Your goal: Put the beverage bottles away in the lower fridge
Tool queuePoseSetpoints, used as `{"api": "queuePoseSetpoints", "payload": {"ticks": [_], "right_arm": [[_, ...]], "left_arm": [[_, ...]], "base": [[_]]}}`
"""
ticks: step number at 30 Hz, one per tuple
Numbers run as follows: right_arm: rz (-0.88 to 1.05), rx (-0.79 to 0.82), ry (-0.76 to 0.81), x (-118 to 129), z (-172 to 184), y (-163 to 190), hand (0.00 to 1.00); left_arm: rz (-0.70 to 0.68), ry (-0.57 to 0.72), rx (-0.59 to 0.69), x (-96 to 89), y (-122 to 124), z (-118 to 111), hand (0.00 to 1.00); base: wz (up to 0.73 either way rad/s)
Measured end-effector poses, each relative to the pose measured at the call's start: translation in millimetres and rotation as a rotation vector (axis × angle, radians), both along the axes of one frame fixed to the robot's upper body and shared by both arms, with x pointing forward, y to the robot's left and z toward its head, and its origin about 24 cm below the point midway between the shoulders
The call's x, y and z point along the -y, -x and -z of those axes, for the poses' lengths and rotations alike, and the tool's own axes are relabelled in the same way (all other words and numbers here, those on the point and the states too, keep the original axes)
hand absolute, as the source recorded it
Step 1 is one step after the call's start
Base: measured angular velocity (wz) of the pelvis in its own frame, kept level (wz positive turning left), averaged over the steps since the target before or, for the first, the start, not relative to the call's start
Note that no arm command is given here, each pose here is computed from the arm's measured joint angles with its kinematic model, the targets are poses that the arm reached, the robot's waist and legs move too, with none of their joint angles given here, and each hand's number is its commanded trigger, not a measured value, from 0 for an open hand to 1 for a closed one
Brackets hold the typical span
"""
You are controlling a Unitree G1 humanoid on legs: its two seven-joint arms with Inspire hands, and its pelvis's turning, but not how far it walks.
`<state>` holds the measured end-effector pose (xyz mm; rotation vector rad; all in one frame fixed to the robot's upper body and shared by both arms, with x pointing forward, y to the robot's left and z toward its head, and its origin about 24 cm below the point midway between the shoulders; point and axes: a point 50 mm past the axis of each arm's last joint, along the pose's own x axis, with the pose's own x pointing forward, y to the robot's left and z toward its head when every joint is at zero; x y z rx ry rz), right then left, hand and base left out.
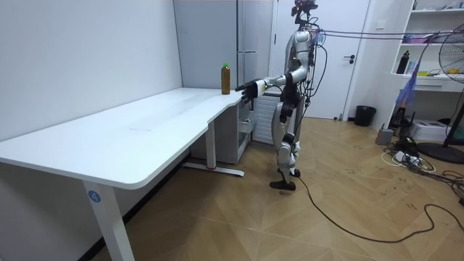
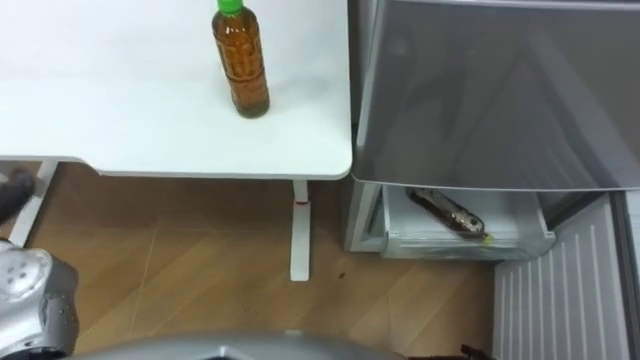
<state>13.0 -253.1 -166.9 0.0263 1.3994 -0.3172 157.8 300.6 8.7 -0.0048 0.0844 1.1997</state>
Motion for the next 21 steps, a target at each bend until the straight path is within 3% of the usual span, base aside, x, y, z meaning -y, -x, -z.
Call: {"api": "queuePoseSetpoints", "payload": {"ticks": [5, 7, 13, 21], "right_arm": [[0.004, 0.01, -0.024, -1.1, 0.1, -0.7, 0.0], [0.003, 0.019, -0.025, -1.3, 0.0, -2.6, 0.0], [-0.009, 0.046, -0.036, -4.1, 0.3, -5.1, 0.0], [-0.011, 0.054, -0.047, -8.3, 1.3, -6.3, 0.0]], "left_arm": [[0.132, -0.068, 0.133, 16.4, -18.2, -32.2, 0.0], [0.255, -0.083, 0.179, 30.3, -29.3, -42.3, 0.0], [0.469, -0.069, 0.201, 54.5, -47.2, -44.4, 0.0], [0.635, -0.061, 0.204, 69.0, -54.4, -43.9, 0.0]], "base": [[0.05], [-0.02], [-0.01], [-0.04]]}}
